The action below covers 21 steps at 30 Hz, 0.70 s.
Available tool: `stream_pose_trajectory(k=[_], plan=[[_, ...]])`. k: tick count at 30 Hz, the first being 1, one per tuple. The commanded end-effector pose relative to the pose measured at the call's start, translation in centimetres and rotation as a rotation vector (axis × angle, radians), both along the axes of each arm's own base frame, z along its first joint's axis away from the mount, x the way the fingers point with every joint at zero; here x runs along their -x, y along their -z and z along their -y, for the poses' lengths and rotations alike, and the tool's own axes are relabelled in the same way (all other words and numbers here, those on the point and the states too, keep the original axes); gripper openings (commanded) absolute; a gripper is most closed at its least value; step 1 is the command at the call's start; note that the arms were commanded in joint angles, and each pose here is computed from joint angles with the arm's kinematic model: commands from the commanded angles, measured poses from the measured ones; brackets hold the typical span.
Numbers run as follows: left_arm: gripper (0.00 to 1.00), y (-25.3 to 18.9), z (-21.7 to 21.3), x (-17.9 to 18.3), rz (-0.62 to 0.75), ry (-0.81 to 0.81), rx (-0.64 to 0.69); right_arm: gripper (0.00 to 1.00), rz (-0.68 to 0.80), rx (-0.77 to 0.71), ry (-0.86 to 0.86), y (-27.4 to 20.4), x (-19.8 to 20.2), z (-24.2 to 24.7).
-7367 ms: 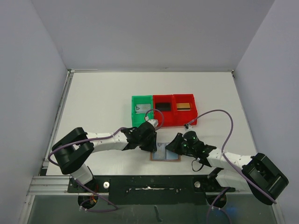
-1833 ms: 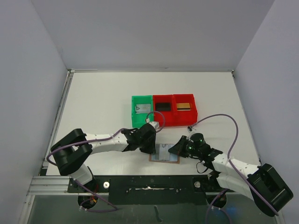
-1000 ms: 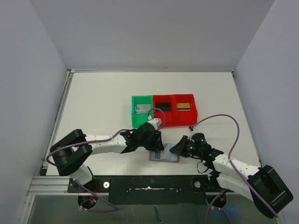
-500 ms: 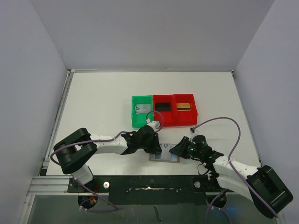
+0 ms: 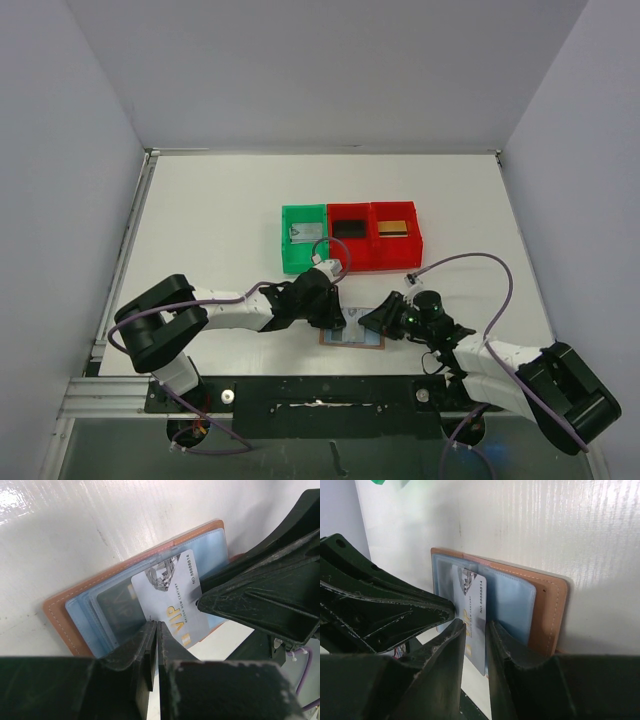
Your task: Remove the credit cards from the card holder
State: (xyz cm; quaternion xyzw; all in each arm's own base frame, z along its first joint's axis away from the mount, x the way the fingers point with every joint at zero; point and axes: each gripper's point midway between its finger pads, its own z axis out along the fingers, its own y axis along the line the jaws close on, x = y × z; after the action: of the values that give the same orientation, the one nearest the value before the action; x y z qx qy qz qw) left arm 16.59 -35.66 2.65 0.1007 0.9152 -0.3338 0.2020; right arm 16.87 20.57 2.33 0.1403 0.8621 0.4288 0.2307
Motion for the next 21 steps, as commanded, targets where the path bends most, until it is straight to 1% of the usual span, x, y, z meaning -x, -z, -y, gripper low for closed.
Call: stream_pose_trajectory(k=[1,4,11,15,21], plan=[[0.05,3.0,-2.6,1.0,-0.036,-0.009,-0.125,0.24,0.076,-0.092,-0.029,-2.2,-0.6,-1.1],[0.05,3.1,-2.6,1.1,-0.041,-0.006,-0.125,0.23,0.100,-0.119,-0.033,-3.0,-0.8,-1.4],[0.03,3.0,-2.5,1.2,-0.042,-0.002,-0.117,0.18,0.091,-0.116,-0.040,-2.9,-0.7,-1.5],[0.03,2.7,-2.4,1.1,-0.037,-0.002,-0.111,0.15,0.054,-0.059,-0.027,-2.0,-1.1,-1.2],[0.02,2.4,-2.4,0.9,-0.031,-0.009,-0.117,0.12,0.073,-0.088,-0.071,-2.7,-1.2,-2.1]])
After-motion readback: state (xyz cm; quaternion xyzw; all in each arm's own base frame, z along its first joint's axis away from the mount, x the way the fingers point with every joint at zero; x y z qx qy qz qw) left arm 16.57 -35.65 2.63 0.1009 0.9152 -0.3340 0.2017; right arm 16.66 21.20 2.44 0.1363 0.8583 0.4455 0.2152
